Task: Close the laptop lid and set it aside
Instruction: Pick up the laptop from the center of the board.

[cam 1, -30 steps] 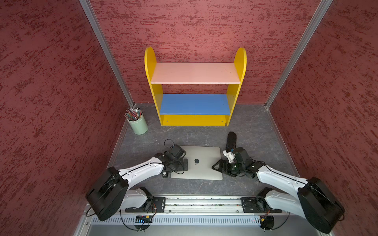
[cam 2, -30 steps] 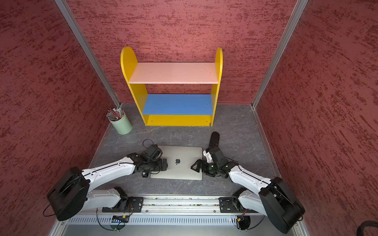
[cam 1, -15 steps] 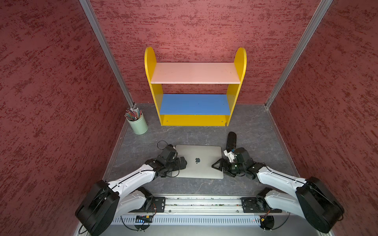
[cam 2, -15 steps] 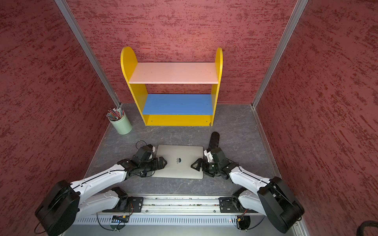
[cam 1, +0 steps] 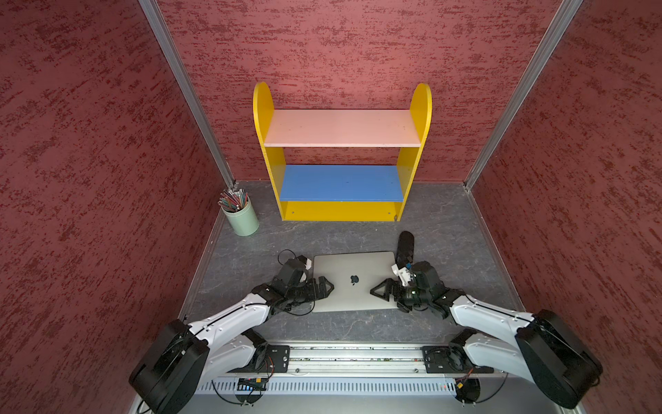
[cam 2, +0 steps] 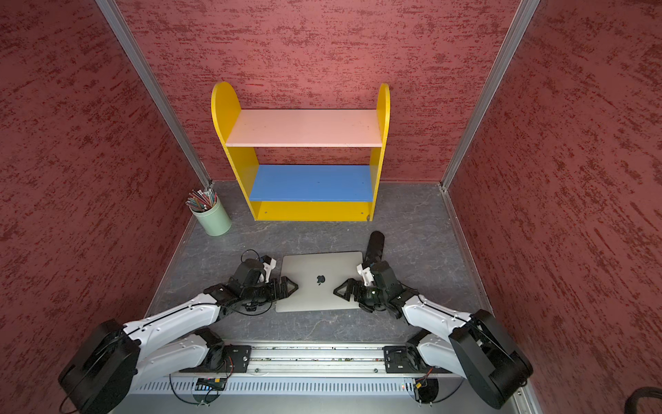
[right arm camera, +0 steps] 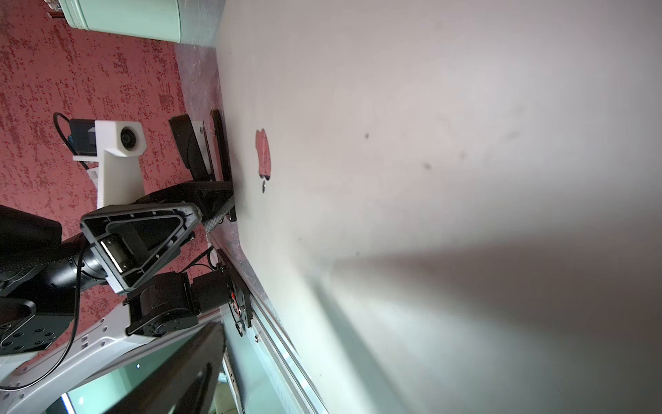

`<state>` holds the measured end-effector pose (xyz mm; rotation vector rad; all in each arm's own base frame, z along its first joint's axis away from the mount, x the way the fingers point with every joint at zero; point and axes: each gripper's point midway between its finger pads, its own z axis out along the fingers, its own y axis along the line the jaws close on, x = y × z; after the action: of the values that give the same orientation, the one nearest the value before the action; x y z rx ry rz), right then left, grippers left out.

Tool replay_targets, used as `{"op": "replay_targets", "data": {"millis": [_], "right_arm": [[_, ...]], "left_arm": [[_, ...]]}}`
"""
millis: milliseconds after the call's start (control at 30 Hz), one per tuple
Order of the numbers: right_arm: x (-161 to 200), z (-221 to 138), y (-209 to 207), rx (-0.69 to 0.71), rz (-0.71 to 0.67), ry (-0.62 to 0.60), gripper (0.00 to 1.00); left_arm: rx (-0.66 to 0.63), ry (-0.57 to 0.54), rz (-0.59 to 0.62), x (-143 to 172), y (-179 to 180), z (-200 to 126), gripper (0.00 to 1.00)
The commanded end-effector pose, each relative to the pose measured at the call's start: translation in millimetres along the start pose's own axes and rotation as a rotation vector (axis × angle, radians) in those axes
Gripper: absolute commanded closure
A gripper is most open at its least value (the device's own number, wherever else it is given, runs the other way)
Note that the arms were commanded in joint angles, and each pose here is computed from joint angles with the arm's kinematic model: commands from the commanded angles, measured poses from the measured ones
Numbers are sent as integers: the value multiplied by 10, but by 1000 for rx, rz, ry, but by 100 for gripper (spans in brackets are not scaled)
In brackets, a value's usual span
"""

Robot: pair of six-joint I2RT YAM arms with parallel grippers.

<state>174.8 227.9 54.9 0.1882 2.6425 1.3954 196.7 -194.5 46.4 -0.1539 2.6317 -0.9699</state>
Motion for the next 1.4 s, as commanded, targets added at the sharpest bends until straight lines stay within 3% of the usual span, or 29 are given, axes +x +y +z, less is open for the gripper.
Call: {"op": "replay_targets", "data": {"millis": [0,267,333,1367], "right_arm": [[3,-38,243,-91,-62,5,6],[-4,-98,323,-119,-78,-14,16],[-8,-126,364,-135,-87,-23,23],[-91,-567,860,-305,-145,-191,78]], "left_arm": [[116,51,-11,91,-183,-19,0],[146,48,-36,79,-175,-9,0],[149,48,-40,80,-173,-8,0],[303,-7,-81,-44,-387,-177,0]]}}
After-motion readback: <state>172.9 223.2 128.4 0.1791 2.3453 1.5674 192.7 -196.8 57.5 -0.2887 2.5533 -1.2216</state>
